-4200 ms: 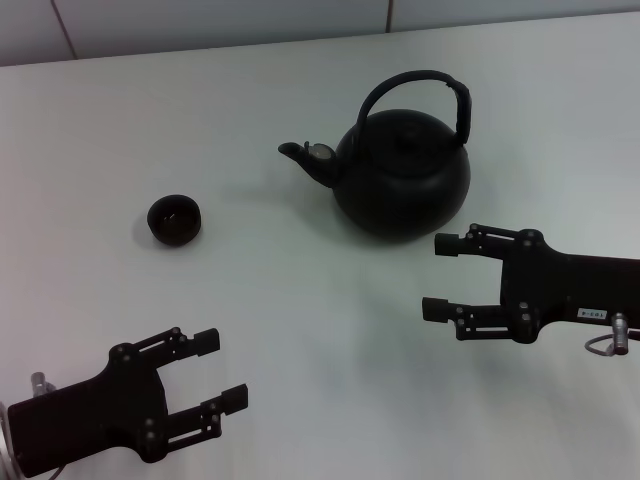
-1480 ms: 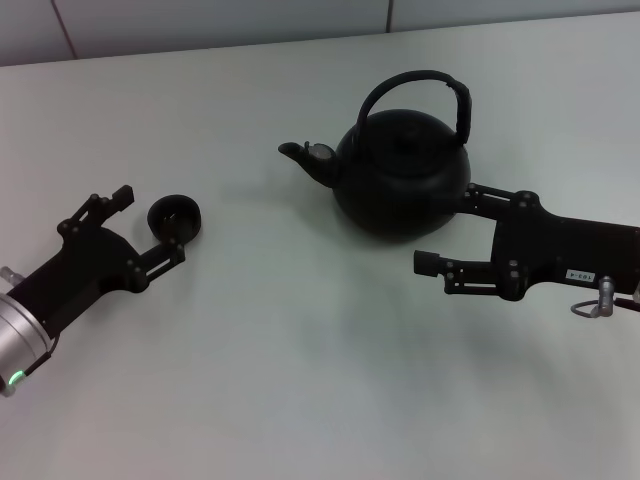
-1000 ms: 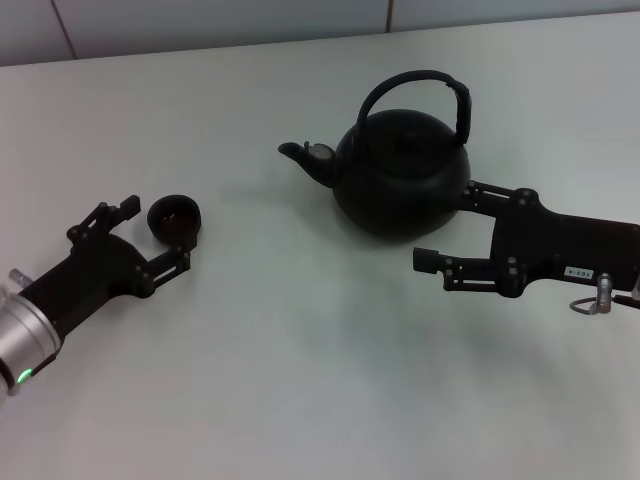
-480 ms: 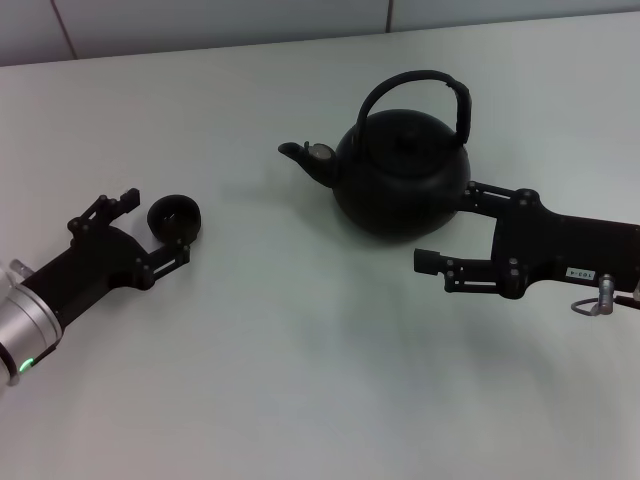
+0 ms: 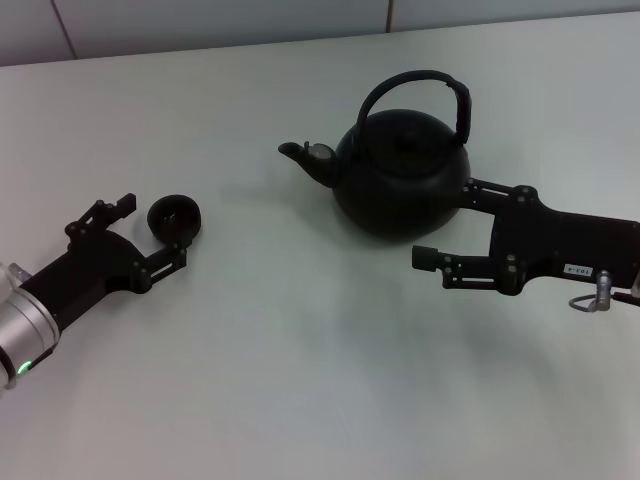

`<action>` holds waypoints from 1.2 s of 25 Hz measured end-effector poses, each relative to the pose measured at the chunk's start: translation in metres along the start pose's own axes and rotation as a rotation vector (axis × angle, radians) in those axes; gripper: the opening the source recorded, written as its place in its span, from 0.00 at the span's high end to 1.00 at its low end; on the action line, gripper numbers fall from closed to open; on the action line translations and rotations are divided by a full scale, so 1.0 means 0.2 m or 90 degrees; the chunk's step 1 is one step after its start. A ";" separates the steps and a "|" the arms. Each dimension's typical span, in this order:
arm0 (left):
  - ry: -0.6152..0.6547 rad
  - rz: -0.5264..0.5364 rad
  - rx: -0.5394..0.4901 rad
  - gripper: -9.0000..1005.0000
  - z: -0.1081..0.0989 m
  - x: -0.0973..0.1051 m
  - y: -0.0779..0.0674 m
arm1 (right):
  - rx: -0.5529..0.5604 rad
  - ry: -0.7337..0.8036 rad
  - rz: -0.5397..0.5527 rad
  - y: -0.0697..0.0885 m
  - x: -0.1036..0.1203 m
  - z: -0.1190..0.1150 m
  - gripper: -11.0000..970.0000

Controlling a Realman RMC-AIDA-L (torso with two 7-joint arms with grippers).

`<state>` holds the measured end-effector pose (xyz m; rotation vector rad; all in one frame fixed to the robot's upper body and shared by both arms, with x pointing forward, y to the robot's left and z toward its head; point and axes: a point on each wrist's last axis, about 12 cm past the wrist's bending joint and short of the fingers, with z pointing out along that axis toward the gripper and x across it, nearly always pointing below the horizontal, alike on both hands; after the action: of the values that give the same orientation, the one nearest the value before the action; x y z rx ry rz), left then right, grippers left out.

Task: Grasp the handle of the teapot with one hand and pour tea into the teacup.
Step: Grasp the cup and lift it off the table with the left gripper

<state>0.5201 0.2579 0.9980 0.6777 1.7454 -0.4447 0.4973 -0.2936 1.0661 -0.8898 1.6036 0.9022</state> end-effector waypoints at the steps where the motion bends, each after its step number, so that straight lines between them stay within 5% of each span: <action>1: 0.000 0.000 0.000 0.13 0.00 0.00 0.00 | 0.000 0.000 0.000 0.00 0.00 0.00 0.15; 30: 0.029 0.022 0.012 0.13 0.07 -0.02 0.01 | -0.001 0.000 -0.001 0.01 -0.01 -0.03 0.15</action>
<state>0.5323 0.2491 0.9987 0.7355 1.7714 -0.4265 0.4937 -0.2977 1.0683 -0.8919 1.6022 0.9036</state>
